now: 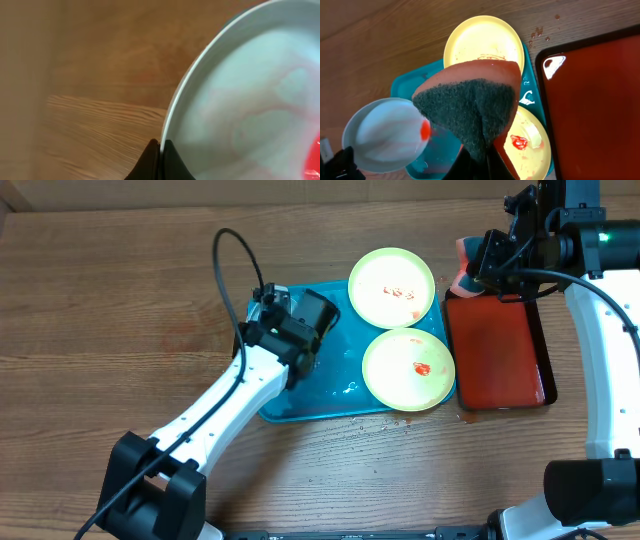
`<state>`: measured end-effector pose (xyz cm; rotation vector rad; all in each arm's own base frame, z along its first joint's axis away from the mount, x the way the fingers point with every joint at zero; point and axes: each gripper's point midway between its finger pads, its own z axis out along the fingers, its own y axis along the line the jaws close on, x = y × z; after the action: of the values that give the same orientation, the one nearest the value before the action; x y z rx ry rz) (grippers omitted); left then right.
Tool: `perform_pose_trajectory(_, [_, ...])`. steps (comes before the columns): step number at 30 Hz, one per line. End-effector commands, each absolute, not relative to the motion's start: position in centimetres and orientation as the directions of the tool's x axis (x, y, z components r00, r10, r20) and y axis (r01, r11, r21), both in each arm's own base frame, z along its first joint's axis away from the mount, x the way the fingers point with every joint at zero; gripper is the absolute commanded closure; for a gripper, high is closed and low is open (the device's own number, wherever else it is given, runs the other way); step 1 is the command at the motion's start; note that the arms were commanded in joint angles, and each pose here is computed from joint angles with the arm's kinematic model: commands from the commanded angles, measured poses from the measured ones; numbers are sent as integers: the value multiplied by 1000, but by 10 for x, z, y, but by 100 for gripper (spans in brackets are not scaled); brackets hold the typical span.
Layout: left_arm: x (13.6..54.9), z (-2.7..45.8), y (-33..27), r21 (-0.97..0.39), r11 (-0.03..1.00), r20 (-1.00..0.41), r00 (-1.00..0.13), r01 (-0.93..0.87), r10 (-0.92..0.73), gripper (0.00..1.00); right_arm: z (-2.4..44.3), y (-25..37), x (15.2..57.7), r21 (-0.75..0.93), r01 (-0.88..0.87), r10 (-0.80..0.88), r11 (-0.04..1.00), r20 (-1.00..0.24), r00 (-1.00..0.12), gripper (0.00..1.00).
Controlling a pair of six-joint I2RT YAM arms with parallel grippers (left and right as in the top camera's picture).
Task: Clean dirty plates on tray and stack at the side
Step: 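Lift the white plate with the left gripper and tilt it up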
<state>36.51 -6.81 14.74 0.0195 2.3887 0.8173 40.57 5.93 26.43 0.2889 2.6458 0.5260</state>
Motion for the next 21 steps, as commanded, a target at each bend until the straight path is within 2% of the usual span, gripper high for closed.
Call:
perform_pose_trajectory(1, [371,198,-66,616,713,-669,-700,-334,250,96,269,58,407,398,111,276,911,-385,-881,96])
perform_pose_trajectory(12, [359,269,-92,611,546,-791,-461,-573,402,96,266,57,403,389,118,273,914,-373,-887,96])
perform_pose_trajectory(21, [356,272,-101,621,545,-784,-452,-563,426,96,265,54,402,375,128,275,918,-370,-888,96])
